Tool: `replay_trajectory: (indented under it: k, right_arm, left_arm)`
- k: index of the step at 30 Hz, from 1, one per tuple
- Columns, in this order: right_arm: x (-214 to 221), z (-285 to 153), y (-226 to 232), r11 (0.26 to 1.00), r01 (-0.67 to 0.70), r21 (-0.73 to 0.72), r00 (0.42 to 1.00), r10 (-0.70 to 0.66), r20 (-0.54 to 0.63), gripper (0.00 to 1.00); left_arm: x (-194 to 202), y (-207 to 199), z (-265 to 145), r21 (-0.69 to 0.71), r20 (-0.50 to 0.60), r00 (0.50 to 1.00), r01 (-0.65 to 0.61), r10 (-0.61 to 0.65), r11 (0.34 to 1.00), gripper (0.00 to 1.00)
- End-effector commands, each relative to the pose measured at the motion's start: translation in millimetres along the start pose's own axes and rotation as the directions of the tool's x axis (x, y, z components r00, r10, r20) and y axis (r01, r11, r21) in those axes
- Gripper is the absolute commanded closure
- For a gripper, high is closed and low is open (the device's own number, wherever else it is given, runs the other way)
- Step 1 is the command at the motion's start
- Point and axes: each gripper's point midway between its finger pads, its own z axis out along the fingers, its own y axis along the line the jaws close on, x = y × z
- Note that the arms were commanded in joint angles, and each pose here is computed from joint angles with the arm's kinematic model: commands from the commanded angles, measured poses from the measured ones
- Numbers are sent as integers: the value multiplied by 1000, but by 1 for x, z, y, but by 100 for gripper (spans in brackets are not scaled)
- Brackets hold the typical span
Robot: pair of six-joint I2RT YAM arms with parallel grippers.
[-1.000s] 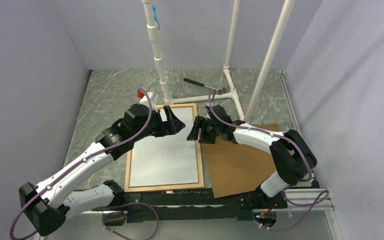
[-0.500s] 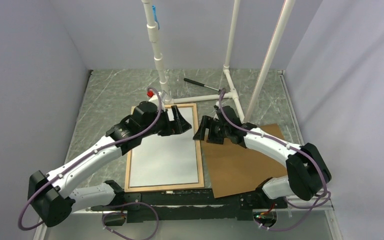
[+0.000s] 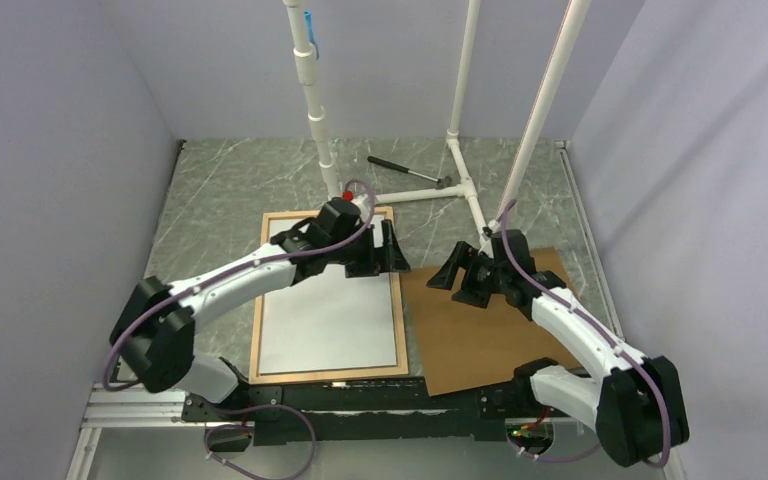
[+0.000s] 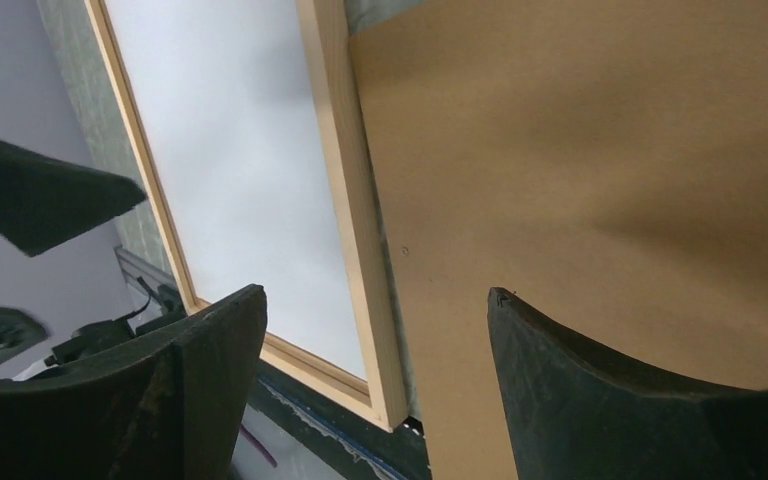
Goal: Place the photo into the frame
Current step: Move the photo to the photo frame.
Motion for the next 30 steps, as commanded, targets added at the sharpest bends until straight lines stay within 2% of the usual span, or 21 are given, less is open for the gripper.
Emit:
replay_trajectory:
  k: [1,8,16,22,27,30]
  right_arm:
    - [3,-19,-22,997,-6,72,1000,5,14,17]
    - [-6,-30,-53,984,-100,146,995,94,44,17]
    - [-34,-47,-87,946,-212,247,974,185,128,16]
    - [-62,-73,-119,865,-312,392,939,218,268,8]
    - [-79,-94,-145,789,-401,466,898,236,372,1]
    - [-86,-104,-159,744,-452,493,870,247,426,1]
  left_arm:
    - [3,-33,20,85,-57,998,-10,15,996,7]
    - [29,-44,69,47,-178,984,21,-12,999,8]
    - [56,-14,106,-157,-222,968,84,-118,984,9]
    - [62,19,106,-342,-211,969,52,-131,938,9]
    - [69,32,113,-377,-219,966,47,-138,925,8]
    - [75,35,121,-369,-240,959,52,-149,928,8]
